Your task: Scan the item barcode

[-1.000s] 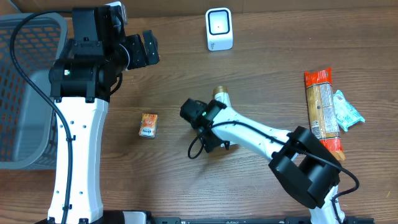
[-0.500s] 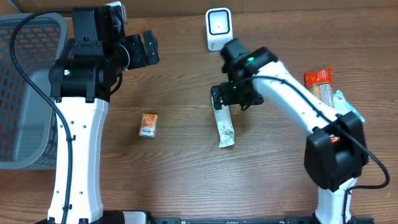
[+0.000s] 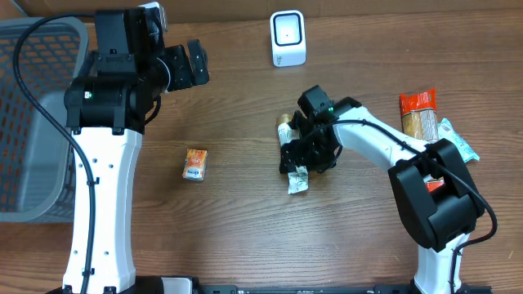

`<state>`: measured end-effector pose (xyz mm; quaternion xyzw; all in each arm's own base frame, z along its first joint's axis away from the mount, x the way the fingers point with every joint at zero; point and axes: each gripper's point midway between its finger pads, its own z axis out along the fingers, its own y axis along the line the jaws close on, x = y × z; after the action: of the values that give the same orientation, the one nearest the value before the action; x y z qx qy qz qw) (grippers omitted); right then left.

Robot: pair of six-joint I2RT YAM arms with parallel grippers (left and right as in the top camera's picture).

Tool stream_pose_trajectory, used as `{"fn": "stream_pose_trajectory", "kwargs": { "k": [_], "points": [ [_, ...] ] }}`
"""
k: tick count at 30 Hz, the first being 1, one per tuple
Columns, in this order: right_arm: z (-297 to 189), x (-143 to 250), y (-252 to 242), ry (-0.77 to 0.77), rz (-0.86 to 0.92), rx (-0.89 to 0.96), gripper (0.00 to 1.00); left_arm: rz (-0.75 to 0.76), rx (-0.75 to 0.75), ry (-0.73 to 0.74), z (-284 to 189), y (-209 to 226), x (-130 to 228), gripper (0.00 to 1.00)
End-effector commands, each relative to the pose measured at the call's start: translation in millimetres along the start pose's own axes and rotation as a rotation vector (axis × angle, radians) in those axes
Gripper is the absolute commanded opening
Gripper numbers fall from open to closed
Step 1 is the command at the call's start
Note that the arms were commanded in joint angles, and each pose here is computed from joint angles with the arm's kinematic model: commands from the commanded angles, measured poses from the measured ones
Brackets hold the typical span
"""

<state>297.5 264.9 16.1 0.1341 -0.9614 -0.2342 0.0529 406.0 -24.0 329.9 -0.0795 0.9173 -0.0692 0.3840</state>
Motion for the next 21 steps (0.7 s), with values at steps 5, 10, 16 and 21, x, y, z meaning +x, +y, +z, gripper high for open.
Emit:
{"fn": "stream_pose_trajectory", "kwargs": {
  "k": [5, 10, 16, 21],
  "points": [
    [-2, -1, 4, -0.024, 0.0, -0.027, 0.36, 0.012, 0.004, -0.001, 0, 1, -1, 1.0],
    [-4, -5, 10, -0.035, -0.008, -0.058, 0.06, 0.012, 0.004, -0.001, 0, 1, -1, 1.0],
    [-30, -16, 32, -0.05, -0.032, -0.243, 0.04, 0.012, 0.004, -0.001, 0, 1, -1, 1.0],
    [-93, -32, 61, -0.159, -0.103, -0.422, 0.04, 0.012, 0.004, -0.001, 0, 1, -1, 1.0]
  ]
}}
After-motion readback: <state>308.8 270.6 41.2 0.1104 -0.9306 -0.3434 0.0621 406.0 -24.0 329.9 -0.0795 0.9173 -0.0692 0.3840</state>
